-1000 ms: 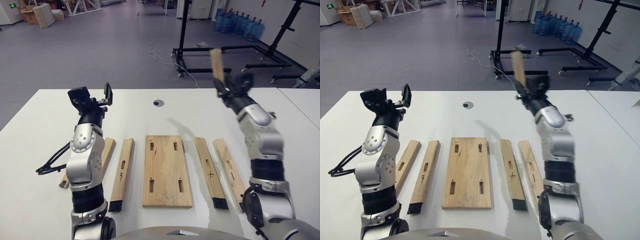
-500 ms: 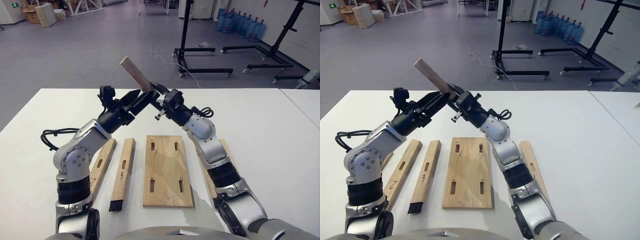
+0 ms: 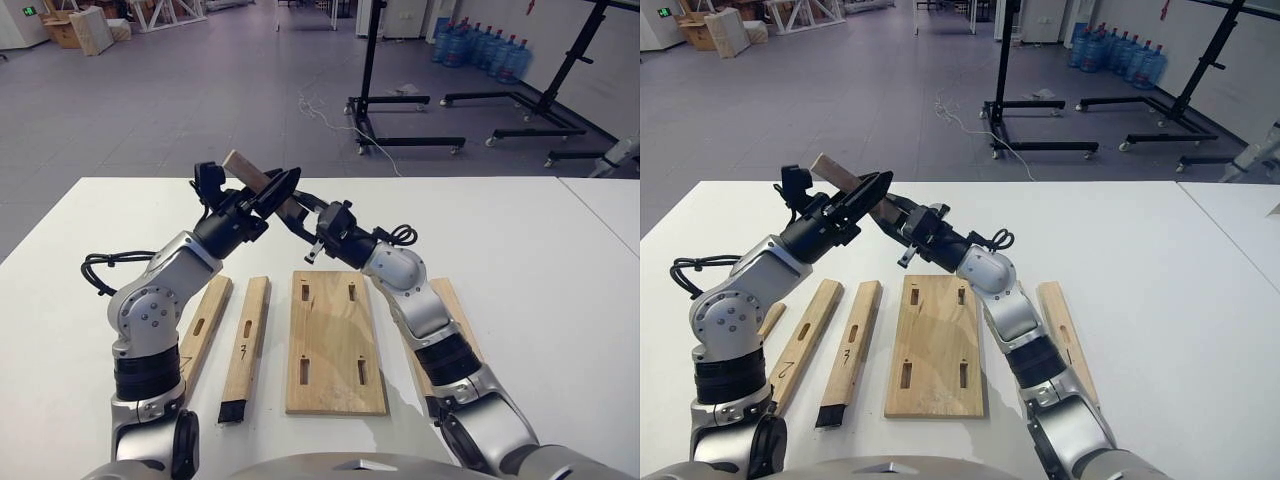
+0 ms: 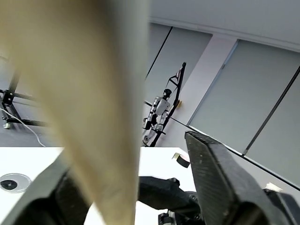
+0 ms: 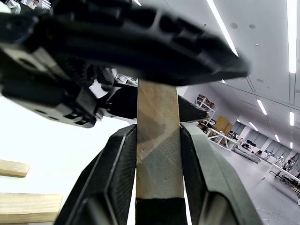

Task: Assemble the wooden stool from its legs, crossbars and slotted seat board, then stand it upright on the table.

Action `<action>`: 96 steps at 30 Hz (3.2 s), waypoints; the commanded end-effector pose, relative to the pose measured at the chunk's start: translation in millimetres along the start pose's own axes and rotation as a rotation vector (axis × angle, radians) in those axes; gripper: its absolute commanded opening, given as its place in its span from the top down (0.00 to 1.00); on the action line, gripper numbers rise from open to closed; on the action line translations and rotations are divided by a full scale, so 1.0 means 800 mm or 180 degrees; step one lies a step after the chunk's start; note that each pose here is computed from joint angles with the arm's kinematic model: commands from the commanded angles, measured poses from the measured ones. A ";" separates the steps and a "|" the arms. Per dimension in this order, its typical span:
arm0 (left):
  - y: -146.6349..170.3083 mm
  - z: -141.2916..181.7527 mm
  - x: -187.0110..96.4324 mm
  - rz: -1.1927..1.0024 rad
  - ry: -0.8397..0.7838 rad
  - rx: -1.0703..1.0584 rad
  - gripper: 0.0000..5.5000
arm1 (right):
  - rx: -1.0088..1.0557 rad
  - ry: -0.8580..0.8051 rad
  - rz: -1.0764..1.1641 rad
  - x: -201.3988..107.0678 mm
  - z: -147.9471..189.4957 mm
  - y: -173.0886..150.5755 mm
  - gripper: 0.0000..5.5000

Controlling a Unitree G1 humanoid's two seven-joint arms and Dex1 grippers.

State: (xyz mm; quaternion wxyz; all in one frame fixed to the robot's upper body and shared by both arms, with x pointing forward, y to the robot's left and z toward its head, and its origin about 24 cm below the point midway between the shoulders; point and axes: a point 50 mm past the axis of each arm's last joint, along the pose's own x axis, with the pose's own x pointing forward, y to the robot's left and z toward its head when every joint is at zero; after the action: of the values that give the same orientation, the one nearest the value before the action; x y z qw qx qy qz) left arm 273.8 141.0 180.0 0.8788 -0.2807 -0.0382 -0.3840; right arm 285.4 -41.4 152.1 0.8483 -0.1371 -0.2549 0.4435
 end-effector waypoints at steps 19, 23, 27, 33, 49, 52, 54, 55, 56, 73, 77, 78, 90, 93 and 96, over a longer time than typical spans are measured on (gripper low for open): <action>0.014 -0.002 -0.001 0.0306 -0.0329 0.0083 0.93 | 0.0250 0.0207 -0.0146 -0.009 -0.016 -0.008 0.77; 0.017 -0.004 -0.001 0.0329 -0.0287 0.0107 0.93 | 0.0228 0.0288 -0.0208 -0.010 -0.020 -0.012 0.77; 0.022 -0.002 -0.001 0.0364 -0.0276 0.0152 0.93 | 0.0276 0.0388 -0.0305 -0.010 -0.026 -0.015 0.77; 0.048 0.030 -0.014 0.0873 -0.0509 0.0537 0.93 | 0.0607 0.0421 -0.0381 -0.026 -0.025 -0.023 0.55; 0.010 -0.006 -0.124 0.1896 0.0077 0.1518 0.93 | 0.0799 0.0956 -0.1634 -0.091 -0.029 -0.070 0.41; 0.002 -0.010 -0.139 0.1951 0.0156 0.1576 0.93 | 0.0812 0.0982 -0.1711 -0.094 -0.027 -0.069 0.41; -0.003 -0.010 -0.142 0.1889 0.0187 0.1609 0.93 | 0.0831 0.1005 -0.1773 -0.099 -0.026 -0.069 0.41; -0.004 -0.011 -0.144 0.1905 0.0201 0.1615 0.93 | 0.0839 0.1025 -0.1801 -0.101 -0.027 -0.069 0.41; -0.006 -0.014 -0.148 0.1918 0.0234 0.1610 0.93 | 0.0841 0.1048 -0.1822 -0.104 -0.027 -0.068 0.41; 0.006 -0.057 -0.198 0.2112 0.0769 0.1531 0.93 | 0.0802 0.1155 -0.1741 -0.100 -0.029 -0.059 0.41; 0.013 -0.060 -0.206 0.2215 0.0777 0.1550 0.93 | 0.0792 0.1171 -0.1734 -0.103 -0.029 -0.061 0.41; 0.015 -0.059 -0.207 0.2236 0.0777 0.1567 0.93 | 0.0795 0.1169 -0.1746 -0.104 -0.028 -0.062 0.41; 0.023 -0.058 -0.201 0.2172 0.0759 0.1592 0.93 | 0.0780 0.1196 -0.1765 -0.104 -0.031 -0.062 0.41; 0.029 -0.056 -0.203 0.2192 0.0778 0.1610 0.93 | 0.0780 0.1203 -0.1775 -0.102 -0.033 -0.060 0.41; 0.033 -0.058 -0.203 0.2197 0.0815 0.1595 0.93 | 0.0800 0.1207 -0.1770 -0.101 -0.034 -0.057 0.41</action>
State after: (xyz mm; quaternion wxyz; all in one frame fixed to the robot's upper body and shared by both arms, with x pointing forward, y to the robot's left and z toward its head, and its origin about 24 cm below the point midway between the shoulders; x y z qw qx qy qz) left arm 169.2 235.8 83.3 0.9945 -0.0119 0.0724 -0.0746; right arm 293.4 -134.4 128.2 0.9781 -0.0353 -0.0702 0.1930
